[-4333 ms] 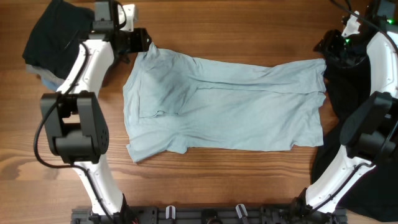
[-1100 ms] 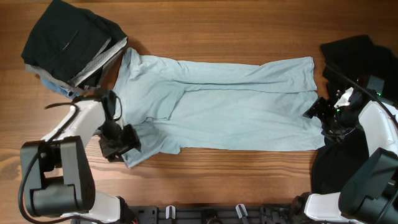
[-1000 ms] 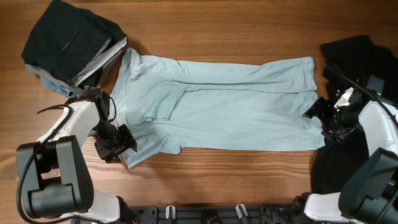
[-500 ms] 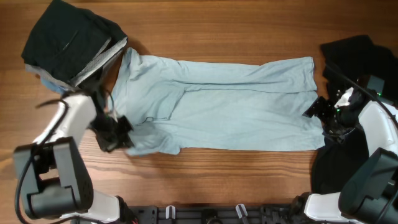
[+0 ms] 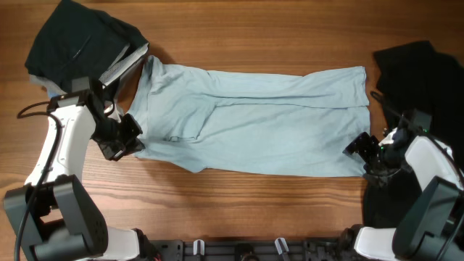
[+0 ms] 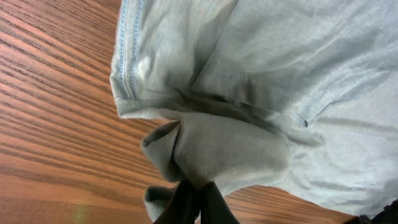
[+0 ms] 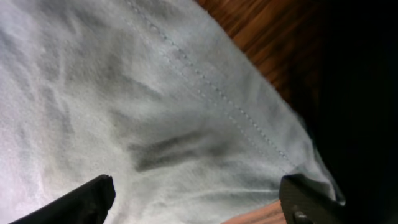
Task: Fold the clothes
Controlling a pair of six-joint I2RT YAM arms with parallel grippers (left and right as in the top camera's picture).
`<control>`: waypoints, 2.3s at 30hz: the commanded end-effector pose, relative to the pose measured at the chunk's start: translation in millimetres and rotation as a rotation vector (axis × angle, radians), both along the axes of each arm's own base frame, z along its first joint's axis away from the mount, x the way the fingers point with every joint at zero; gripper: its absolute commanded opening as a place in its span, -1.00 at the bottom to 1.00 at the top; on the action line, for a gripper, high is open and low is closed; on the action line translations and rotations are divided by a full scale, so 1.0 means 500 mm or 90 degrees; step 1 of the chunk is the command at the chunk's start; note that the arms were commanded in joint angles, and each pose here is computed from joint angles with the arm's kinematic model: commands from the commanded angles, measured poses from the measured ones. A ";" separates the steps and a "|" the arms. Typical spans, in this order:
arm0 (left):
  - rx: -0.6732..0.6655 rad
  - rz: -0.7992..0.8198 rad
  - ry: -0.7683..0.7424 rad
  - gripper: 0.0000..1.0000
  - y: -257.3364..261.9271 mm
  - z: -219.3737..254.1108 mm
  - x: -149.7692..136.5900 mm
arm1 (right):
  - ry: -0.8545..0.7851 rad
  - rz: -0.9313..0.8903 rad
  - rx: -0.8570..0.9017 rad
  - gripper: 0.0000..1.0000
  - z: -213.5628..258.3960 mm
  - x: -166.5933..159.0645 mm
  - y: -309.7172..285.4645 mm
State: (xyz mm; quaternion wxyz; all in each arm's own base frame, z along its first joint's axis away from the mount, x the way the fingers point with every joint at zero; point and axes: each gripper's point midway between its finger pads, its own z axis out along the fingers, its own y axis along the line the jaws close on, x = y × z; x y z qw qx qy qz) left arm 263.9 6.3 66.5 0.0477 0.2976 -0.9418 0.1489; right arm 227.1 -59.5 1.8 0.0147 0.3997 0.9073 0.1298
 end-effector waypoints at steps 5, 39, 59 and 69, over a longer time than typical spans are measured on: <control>-0.003 -0.010 -0.024 -0.92 0.000 0.013 0.010 | -0.025 0.049 -0.013 -0.91 0.034 0.044 -0.021; 0.220 -0.138 -0.357 -0.92 0.018 0.095 0.264 | -0.230 0.014 -0.031 -0.82 0.169 0.238 -0.073; 0.167 -0.162 -0.297 -0.31 -0.014 0.027 0.250 | -0.206 0.101 0.012 0.38 0.012 0.186 0.015; 0.145 -0.166 -0.297 -0.23 -0.025 0.027 0.247 | -0.211 0.111 0.033 -0.46 0.015 0.191 0.024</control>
